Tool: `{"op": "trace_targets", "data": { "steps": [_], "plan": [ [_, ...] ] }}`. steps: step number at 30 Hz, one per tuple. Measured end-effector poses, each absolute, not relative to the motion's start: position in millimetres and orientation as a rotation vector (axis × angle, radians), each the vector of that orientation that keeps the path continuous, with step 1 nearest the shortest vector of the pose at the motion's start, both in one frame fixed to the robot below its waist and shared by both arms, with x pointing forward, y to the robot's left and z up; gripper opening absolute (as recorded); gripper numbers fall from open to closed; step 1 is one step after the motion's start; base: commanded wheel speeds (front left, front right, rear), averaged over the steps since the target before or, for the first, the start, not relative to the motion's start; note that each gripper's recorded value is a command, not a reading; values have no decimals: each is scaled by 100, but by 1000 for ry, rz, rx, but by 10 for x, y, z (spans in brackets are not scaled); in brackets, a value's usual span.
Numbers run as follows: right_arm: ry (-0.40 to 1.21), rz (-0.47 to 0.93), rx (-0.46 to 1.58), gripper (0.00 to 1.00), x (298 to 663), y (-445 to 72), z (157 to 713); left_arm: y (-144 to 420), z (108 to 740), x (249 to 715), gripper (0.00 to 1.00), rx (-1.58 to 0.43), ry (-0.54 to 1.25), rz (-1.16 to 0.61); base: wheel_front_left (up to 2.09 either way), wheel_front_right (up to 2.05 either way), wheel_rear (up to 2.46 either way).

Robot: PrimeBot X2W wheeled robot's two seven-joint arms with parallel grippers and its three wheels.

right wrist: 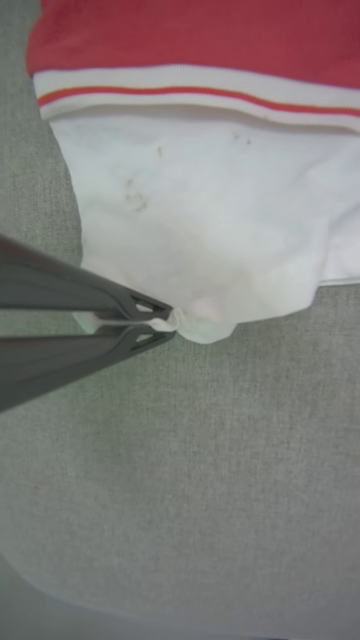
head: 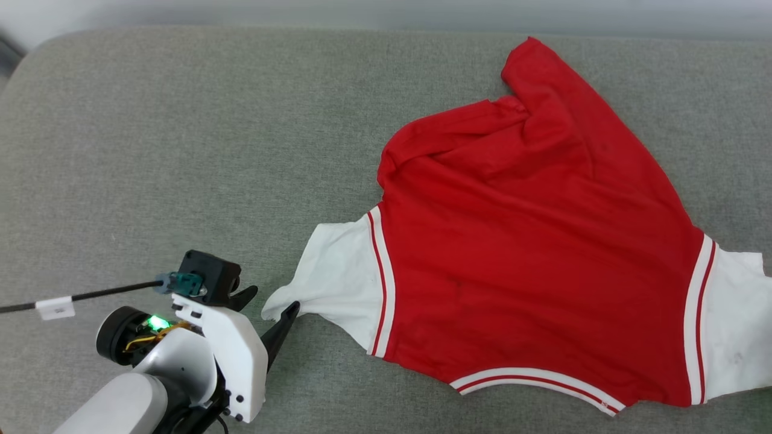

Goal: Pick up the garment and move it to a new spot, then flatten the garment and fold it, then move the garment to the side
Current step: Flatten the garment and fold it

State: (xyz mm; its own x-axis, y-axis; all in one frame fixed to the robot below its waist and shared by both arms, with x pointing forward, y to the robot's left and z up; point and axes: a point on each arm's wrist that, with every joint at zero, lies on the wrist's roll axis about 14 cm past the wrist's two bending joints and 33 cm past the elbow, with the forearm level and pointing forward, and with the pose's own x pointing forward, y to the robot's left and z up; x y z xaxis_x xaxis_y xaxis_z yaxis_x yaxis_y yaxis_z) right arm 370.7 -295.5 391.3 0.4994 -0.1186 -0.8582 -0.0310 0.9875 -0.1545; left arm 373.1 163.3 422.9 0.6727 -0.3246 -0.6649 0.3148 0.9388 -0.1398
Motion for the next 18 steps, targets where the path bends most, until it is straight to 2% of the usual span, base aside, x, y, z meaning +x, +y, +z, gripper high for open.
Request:
{"op": "trace_targets", "data": {
  "steps": [5,10,11,12,13,18],
  "plan": [
    [1069,-51,-156,0,3718,-2951,3821,1688,3885,3733,100,13,879,-343,0,0,0],
    [1071,-44,-161,0,3758,-2935,3808,1679,3762,3711,100,20,929,-355,0,0,0],
    [1070,-42,-163,0,3764,-2929,3807,1664,3747,3704,97,21,937,-362,0,0,0],
    [1070,-39,-165,0,3767,-2924,3807,1650,3733,3692,42,15,946,-368,0,0,0],
    [1069,-37,-167,0,3773,-2920,3811,1634,3724,3676,0,12,956,-376,0,0,0],
    [1037,-29,-179,0,3809,-2904,3904,1541,3717,3572,0,-15,967,-403,0,0,0]
  ]
}}
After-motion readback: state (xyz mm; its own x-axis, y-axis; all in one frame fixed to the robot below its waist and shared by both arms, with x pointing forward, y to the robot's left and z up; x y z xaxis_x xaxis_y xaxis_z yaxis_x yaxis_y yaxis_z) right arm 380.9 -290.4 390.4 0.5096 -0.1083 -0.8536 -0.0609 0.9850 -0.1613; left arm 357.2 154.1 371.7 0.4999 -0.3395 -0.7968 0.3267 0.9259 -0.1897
